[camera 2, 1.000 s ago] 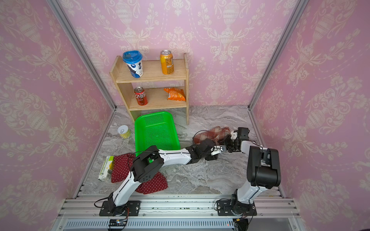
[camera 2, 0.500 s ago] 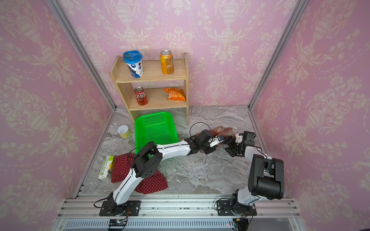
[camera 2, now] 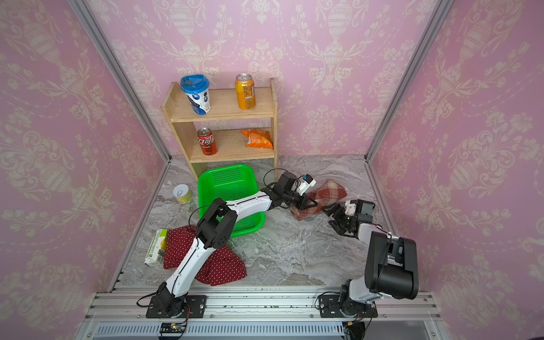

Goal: Roll up the skirts
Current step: Roll the skirt at the center of the board.

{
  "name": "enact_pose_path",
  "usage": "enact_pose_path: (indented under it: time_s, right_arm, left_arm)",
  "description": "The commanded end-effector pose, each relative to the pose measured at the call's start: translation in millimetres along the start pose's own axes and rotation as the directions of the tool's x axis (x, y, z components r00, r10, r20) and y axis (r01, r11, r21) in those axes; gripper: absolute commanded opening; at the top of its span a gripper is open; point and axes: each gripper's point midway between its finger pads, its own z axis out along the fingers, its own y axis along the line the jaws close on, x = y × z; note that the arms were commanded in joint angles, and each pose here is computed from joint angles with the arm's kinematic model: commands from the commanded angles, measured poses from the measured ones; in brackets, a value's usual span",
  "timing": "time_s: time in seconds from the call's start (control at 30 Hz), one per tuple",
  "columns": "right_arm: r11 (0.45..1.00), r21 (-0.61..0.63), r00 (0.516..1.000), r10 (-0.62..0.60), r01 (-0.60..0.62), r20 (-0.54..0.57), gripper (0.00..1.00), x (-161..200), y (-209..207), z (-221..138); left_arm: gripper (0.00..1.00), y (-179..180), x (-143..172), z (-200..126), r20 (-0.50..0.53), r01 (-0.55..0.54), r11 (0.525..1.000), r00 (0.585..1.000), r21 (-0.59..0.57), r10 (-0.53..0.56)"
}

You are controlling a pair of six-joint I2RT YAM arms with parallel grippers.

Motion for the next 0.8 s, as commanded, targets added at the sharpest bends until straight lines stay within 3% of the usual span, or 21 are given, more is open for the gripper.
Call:
enact_pose_path:
  time_s: [0.0,0.27,0.5,0.57,0.7,0.77]
  right_arm:
    - [0.999,-0.049,1.000,0.002,-0.002,0.013,0.85,-4.1,6.6,7.9]
    - [0.998,-0.048,0.999,0.033,-0.032,0.014,0.83,-9.8,-6.1,29.5]
    - [0.998,-0.039,0.998,0.059,-0.058,0.022,0.61,-17.2,-17.9,46.5]
    - [0.997,-0.037,0.998,0.062,-0.061,0.024,0.53,-18.1,-19.9,49.8]
    - [0.998,-0.026,0.998,0.065,-0.064,0.025,0.21,-17.3,-24.7,51.9]
    - [0.998,-0.017,0.998,0.060,-0.059,0.024,0.06,-16.3,-25.8,51.3]
  left_arm:
    - [0.00,-15.1,12.8,14.7,-0.045,0.152,0.978,0.988,0.141,-0.147]
    - [0.00,-16.8,11.7,20.0,-0.029,0.227,0.951,0.974,0.208,-0.226]
    - [0.00,-37.2,16.7,29.6,-0.080,0.281,0.911,0.960,0.301,-0.270]
    - [0.00,-42.6,21.1,30.0,-0.097,0.277,0.911,0.961,0.304,-0.259]
    - [0.04,-47.0,26.1,27.9,-0.115,0.276,0.912,0.961,0.303,-0.252]
    - [0.14,-48.7,26.4,25.8,-0.120,0.269,0.916,0.962,0.298,-0.244]
